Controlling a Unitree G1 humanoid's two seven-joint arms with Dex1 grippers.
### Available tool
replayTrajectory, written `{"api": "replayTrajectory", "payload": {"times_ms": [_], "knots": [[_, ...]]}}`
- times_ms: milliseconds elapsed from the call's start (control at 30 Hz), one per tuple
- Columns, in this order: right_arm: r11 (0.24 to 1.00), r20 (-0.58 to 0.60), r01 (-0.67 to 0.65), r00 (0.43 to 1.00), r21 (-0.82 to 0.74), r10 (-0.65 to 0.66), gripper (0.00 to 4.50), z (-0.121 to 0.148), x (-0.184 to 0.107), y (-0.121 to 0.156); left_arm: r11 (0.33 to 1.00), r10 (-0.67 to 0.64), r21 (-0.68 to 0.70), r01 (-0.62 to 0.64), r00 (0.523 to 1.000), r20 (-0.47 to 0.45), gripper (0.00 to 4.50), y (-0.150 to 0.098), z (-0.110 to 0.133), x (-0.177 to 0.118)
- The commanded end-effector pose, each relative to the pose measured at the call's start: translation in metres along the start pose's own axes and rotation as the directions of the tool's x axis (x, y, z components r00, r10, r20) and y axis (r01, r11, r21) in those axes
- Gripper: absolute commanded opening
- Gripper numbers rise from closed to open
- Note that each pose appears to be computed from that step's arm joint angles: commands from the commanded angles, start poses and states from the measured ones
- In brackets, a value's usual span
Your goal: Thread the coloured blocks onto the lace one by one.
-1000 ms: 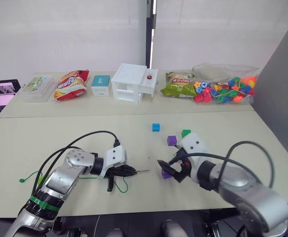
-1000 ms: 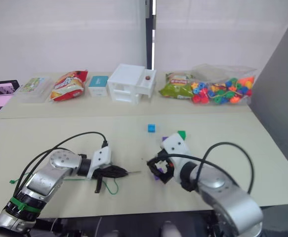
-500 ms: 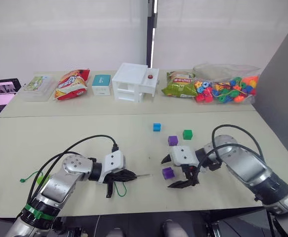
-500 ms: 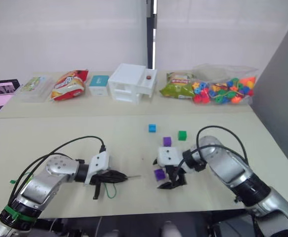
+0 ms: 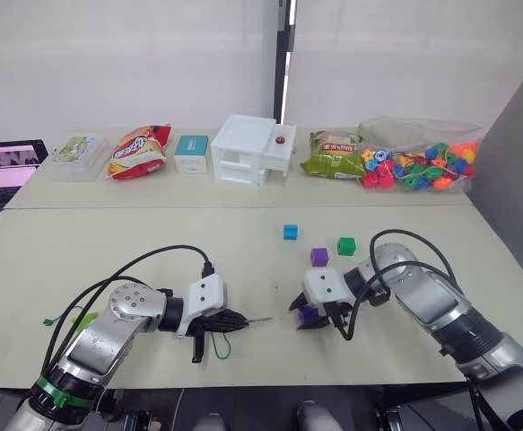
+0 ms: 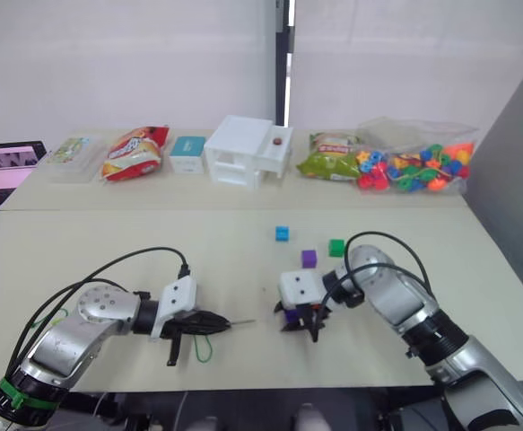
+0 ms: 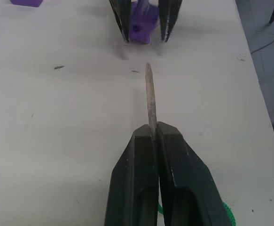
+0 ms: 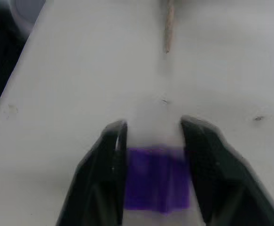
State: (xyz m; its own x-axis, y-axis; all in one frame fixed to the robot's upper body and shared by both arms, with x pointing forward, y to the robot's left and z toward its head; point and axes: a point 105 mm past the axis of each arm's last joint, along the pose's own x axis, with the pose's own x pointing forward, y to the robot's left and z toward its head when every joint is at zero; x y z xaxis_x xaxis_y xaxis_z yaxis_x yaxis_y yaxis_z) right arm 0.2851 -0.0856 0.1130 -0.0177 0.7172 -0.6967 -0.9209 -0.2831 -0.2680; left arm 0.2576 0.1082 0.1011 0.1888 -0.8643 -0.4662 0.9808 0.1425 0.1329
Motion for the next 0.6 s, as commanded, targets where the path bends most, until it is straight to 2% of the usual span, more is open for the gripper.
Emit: {"api": "replayTrajectory", "payload": {"times_ms": [33,67,333,467,533,600], "knots": [[0.999,0.011,0.032,0.999,0.006,-0.032,0.33,0.001,0.0,-0.001,1.0,-0.01,0.029,0.009,1.0,0.024,0.0,-0.001,0.013,-0.003],[0.999,0.032,0.043,0.999,0.018,-0.044,0.01,0.004,0.001,-0.002,0.999,-0.014,0.032,0.013,1.0,0.025,0.0,0.0,0.015,-0.003],[0.993,0.105,0.097,0.989,0.07,-0.104,0.01,0.028,0.018,-0.002,0.999,-0.032,0.038,0.031,0.999,0.026,0.0,0.001,0.026,-0.001],[0.991,0.098,0.102,0.989,0.083,-0.111,0.01,0.028,0.017,-0.001,0.998,-0.041,0.038,0.04,0.999,0.019,0.0,0.001,0.025,-0.001],[0.993,0.108,0.106,0.988,0.059,-0.112,0.01,0.036,0.006,0.001,0.998,-0.049,0.036,0.049,0.999,0.017,0.0,-0.001,0.024,-0.001],[0.993,0.128,0.112,0.985,0.047,-0.117,0.54,0.049,-0.009,0.002,0.998,-0.059,0.032,0.058,0.998,0.017,0.0,-0.002,0.023,0.0]]}}
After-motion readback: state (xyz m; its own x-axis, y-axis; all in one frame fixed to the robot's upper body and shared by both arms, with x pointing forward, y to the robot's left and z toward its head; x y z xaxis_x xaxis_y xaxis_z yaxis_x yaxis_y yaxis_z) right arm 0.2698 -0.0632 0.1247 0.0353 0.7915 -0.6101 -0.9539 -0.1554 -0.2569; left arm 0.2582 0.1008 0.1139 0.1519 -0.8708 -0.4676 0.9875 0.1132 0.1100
